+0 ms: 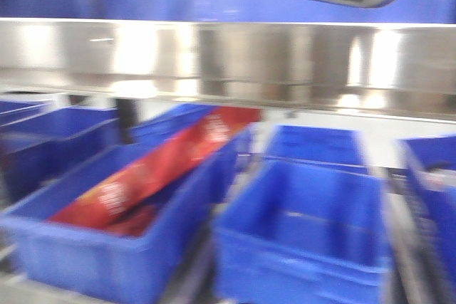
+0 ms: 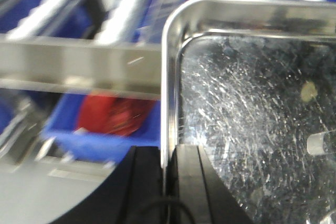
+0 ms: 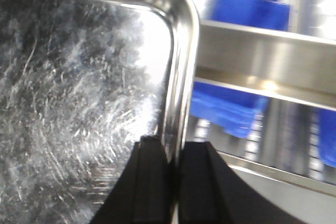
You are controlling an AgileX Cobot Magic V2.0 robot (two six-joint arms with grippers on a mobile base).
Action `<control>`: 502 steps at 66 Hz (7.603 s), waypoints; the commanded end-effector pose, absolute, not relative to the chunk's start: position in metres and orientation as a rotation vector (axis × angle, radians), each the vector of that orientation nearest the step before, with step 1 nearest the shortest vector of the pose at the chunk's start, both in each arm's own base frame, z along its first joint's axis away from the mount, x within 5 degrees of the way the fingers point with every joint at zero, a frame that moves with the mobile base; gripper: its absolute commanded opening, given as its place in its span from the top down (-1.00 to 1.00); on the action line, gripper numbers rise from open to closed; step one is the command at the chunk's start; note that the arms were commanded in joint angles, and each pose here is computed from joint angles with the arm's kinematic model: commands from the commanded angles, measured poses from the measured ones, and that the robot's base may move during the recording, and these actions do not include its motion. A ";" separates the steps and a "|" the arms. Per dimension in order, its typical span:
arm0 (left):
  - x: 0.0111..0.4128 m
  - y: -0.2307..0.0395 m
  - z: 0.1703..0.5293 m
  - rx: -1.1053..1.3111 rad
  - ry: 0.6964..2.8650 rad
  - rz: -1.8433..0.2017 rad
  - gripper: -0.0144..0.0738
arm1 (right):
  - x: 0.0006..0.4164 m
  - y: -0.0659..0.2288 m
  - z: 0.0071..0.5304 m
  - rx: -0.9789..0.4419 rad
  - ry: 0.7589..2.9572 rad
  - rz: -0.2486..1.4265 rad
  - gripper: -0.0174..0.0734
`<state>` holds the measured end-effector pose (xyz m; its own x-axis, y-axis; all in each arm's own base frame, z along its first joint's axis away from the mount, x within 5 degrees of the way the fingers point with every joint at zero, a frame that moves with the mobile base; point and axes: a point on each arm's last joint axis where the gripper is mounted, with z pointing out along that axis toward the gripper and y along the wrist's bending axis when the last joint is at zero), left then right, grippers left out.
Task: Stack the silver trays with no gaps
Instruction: 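Drive the base away from the shelf holding the tray in both grippers, then turn the base past the plant toward the other shelf of blue bins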
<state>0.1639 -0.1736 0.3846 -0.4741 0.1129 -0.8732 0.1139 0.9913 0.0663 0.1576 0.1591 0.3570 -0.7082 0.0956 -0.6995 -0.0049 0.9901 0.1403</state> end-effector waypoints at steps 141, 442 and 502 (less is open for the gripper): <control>0.163 -0.177 0.390 0.198 2.026 -0.023 0.71 | 0.158 0.162 0.365 0.017 2.298 0.225 0.65; 0.164 -0.176 0.391 0.204 2.005 -0.012 0.71 | 0.159 0.169 0.368 -0.019 2.260 0.311 0.65; 0.164 -0.176 0.392 0.206 1.996 -0.006 0.71 | 0.159 0.193 0.384 -0.153 2.091 0.628 0.65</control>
